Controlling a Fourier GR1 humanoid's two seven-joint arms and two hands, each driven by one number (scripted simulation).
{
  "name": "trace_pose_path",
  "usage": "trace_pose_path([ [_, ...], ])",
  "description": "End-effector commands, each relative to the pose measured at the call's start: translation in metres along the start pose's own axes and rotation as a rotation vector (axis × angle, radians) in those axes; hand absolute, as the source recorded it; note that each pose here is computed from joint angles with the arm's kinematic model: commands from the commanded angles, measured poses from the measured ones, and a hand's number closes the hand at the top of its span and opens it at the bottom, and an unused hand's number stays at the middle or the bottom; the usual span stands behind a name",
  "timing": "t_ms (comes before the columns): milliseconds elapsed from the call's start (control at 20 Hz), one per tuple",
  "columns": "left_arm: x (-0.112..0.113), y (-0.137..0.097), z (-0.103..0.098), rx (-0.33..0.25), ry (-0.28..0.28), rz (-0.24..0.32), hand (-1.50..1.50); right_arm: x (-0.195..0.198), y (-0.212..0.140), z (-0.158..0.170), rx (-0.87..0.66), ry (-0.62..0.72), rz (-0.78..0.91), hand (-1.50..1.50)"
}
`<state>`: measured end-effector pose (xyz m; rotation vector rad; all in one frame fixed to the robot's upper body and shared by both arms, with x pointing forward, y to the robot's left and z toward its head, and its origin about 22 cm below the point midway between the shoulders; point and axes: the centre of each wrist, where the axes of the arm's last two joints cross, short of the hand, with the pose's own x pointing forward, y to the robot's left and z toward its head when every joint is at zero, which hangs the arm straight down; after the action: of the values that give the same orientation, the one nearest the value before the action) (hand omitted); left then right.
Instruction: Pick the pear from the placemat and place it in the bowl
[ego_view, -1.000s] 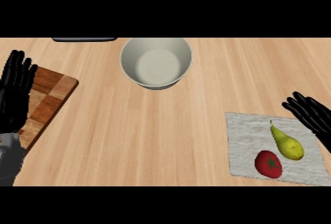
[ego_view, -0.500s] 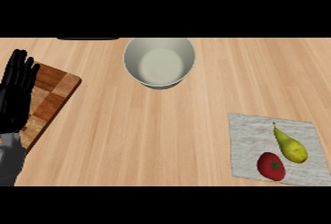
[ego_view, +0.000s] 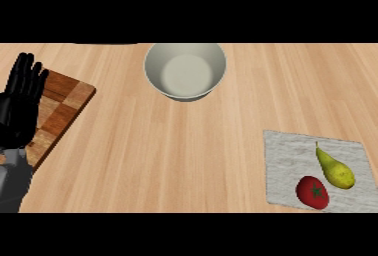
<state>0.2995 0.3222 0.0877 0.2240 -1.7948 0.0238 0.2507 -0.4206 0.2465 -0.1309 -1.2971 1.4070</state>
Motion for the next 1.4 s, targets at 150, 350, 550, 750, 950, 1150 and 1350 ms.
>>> trace_pose_path([
  [150, -0.004, 0.009, 0.004, -0.011, 0.0, -0.008, 0.0, -0.026, 0.013, -0.007, 0.173, -0.006, 0.016, -1.5],
  [350, 0.003, 0.003, -0.003, -0.01, 0.004, 0.004, 0.0, -0.034, 0.02, -0.026, 0.183, -0.004, 0.03, -1.5],
  [550, -0.007, -0.01, 0.003, -0.004, 0.013, 0.006, 0.0, -0.056, 0.04, -0.038, 0.194, 0.019, 0.042, -1.5],
  [750, 0.003, 0.008, -0.008, 0.016, 0.005, 0.0, 0.0, -0.062, 0.06, -0.05, 0.219, 0.002, 0.014, -1.5],
  [950, -0.014, 0.013, 0.007, -0.02, 0.016, 0.002, 0.0, -0.08, 0.078, -0.069, 0.236, 0.054, 0.035, -1.5],
  [1150, -0.003, 0.006, -0.003, 0.003, 0.009, -0.003, 0.0, -0.099, 0.062, -0.065, 0.212, 0.043, 0.023, -1.5],
  [1350, -0.002, 0.025, 0.005, -0.006, 0.004, -0.01, 0.0, -0.115, 0.1, -0.089, 0.211, 0.04, 0.011, -1.5],
])
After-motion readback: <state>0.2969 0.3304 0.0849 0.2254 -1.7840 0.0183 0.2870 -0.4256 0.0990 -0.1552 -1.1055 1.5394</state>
